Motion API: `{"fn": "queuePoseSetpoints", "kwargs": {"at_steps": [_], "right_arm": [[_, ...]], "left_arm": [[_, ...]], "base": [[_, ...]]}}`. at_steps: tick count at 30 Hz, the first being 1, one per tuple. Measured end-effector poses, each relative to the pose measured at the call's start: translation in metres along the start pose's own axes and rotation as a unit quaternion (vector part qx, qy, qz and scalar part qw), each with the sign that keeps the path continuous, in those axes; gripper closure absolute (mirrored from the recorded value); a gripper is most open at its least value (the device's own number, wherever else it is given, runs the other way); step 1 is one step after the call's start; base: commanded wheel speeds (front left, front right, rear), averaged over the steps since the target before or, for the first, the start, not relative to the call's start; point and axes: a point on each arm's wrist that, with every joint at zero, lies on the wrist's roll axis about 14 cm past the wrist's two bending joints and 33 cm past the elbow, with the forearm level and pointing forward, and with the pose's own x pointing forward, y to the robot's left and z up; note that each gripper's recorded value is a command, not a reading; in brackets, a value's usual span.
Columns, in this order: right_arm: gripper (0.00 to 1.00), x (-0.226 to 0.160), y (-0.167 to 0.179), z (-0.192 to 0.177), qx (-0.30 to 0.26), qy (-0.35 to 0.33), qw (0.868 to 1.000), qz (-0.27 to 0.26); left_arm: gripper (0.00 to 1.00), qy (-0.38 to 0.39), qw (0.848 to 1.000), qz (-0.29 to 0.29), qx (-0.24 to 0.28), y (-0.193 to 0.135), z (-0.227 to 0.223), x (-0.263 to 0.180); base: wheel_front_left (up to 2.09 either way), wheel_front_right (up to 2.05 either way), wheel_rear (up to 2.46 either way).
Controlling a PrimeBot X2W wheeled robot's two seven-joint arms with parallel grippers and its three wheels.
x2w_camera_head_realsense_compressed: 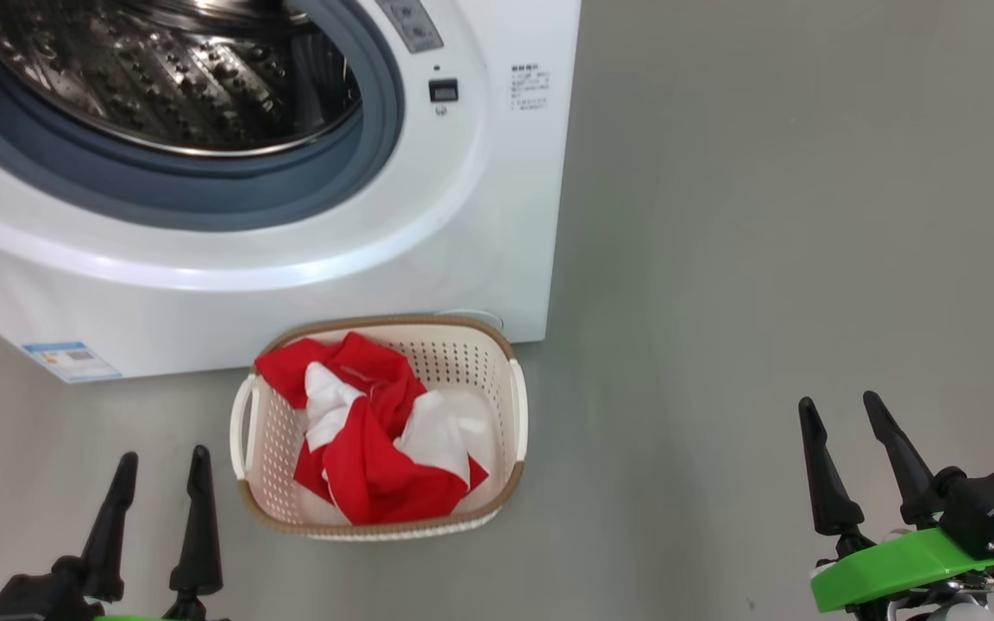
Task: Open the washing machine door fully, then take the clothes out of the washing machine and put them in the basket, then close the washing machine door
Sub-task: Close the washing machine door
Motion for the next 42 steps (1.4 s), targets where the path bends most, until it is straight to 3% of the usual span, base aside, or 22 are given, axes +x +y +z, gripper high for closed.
{"fn": "queuePoseSetpoints", "kwargs": {"at_steps": [21, 31, 42], "right_arm": [[0.00, -0.003, -0.001, -0.009, 0.000, 0.014, 1.000, -0.002], [0.00, 0.008, 0.024, -0.019, -0.002, 0.027, 0.999, 0.037], [0.00, 0.020, 0.079, -0.036, -0.015, 0.050, 0.991, 0.119]], "left_arm": [[0.00, 0.003, 1.000, 0.009, 0.001, 0.006, -0.002, -0.001], [0.00, 0.009, 0.999, 0.048, -0.006, 0.029, -0.004, -0.018], [0.00, 0.001, 0.993, 0.114, -0.041, 0.063, 0.001, -0.054]], "base": [[-0.31, 0.31, 0.00], [0.00, 0.00, 0.00], [0.00, 0.00, 0.00]]}}
